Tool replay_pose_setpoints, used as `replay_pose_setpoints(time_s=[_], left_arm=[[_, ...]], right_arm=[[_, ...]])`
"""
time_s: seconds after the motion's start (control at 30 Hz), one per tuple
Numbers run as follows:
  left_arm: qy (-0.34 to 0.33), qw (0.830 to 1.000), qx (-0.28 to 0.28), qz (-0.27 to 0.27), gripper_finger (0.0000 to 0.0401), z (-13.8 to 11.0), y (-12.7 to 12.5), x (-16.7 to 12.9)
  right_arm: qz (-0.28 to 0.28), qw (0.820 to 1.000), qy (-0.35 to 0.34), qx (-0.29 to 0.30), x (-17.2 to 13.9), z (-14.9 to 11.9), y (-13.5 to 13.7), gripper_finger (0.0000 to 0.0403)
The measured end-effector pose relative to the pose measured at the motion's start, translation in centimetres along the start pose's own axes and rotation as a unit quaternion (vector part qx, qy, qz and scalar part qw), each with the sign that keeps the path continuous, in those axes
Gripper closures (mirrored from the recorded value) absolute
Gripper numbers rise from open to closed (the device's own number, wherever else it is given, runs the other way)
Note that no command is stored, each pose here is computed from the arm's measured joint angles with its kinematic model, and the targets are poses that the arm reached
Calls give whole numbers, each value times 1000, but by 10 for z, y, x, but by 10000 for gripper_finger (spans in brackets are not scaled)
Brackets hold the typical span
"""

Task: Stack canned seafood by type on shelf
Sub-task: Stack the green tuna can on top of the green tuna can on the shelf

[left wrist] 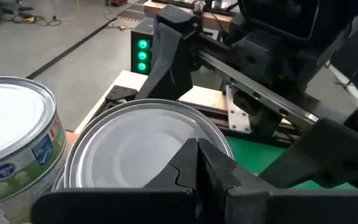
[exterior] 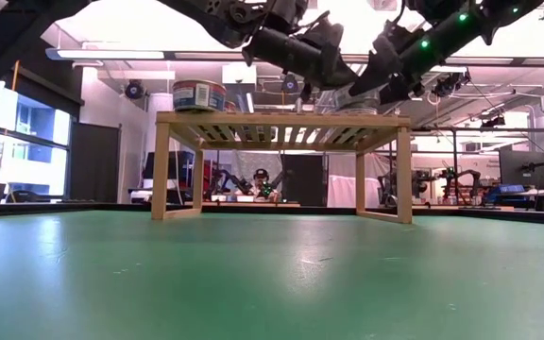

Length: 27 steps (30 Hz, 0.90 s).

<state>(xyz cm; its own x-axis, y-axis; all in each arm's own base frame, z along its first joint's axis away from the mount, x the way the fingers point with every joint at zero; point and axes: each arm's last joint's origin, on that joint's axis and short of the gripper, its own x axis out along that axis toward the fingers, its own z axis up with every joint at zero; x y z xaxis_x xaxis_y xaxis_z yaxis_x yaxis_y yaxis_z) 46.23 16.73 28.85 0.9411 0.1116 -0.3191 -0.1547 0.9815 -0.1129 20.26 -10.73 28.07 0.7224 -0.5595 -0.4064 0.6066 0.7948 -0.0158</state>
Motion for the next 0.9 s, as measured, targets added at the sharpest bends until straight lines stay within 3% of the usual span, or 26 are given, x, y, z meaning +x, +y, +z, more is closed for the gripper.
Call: replay_pose_setpoints(time_s=[0.4,0.9], left_arm=[[35,999,-14,18,401,-12,17,4],[17,999,-19,24,401,-13,20,7]], right_arm=[[-2,1000,-3,1,-5,1,-1,5],[1,999,-29,32,-49,6,-8,4]])
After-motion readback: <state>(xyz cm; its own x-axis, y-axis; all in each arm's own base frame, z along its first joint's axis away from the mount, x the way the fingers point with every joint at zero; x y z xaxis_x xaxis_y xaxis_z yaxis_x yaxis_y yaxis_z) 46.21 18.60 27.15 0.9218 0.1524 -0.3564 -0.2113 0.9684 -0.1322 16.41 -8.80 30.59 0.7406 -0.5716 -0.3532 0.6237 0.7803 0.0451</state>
